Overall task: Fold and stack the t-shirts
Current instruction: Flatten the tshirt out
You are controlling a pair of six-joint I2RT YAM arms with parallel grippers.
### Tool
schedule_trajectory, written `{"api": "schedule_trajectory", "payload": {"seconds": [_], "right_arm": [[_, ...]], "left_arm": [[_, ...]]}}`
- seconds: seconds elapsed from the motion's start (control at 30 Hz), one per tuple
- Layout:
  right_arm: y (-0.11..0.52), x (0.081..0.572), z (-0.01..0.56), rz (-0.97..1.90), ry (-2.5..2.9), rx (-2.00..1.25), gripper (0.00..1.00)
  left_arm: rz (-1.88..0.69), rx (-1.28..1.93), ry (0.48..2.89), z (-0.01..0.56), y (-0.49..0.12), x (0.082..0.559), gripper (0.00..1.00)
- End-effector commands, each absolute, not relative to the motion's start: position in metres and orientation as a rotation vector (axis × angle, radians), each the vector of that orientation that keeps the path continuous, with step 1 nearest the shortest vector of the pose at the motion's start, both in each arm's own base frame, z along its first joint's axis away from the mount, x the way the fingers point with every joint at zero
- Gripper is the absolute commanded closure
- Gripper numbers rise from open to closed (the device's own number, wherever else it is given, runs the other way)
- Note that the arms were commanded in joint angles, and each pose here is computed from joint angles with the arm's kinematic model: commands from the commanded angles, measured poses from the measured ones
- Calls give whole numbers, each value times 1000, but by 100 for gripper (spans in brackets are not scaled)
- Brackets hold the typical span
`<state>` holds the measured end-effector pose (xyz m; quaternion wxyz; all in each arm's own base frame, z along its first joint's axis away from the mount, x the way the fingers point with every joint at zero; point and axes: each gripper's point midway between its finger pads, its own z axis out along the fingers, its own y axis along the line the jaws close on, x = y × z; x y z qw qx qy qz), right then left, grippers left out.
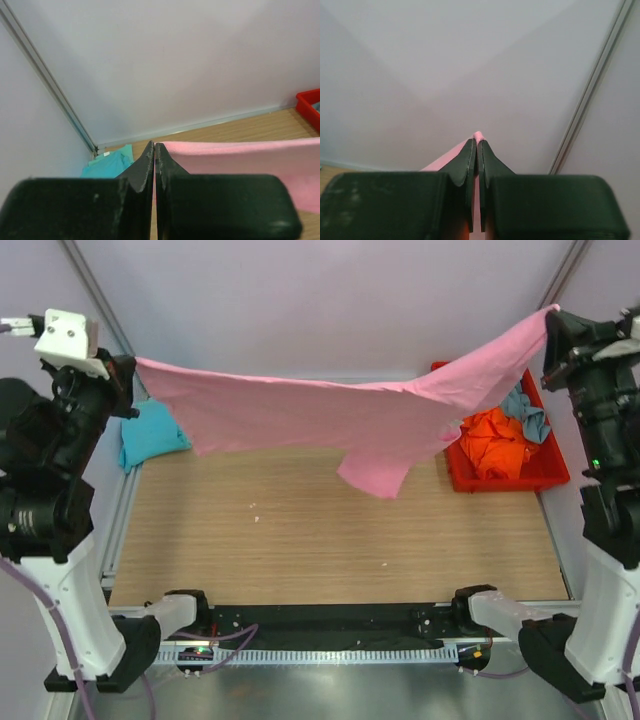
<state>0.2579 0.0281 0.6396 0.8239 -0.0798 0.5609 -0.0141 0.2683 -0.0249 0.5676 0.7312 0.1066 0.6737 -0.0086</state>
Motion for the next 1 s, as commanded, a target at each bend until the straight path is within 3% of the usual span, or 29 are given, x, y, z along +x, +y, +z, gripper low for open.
{"api": "schedule_trajectory", "payload": {"seconds": [0.0,0.23,0.5,0.77,0.97], "right_arm": [[20,199,662,-7,1076,-144,99],[11,137,692,3,972,-117,99],[15,133,701,13,950,-138,99],[22,186,691,-9,1009,-164,99],[33,283,636,-31,1164,-201,99]], "left_arm": [[4,234,1388,589,-23,225,100],[69,223,1283,615,-15,168,100],[113,215,1266,617,-9,163,100],[124,234,1401,581,-7,239,100],[114,256,1589,506,-6,337,100]]}}
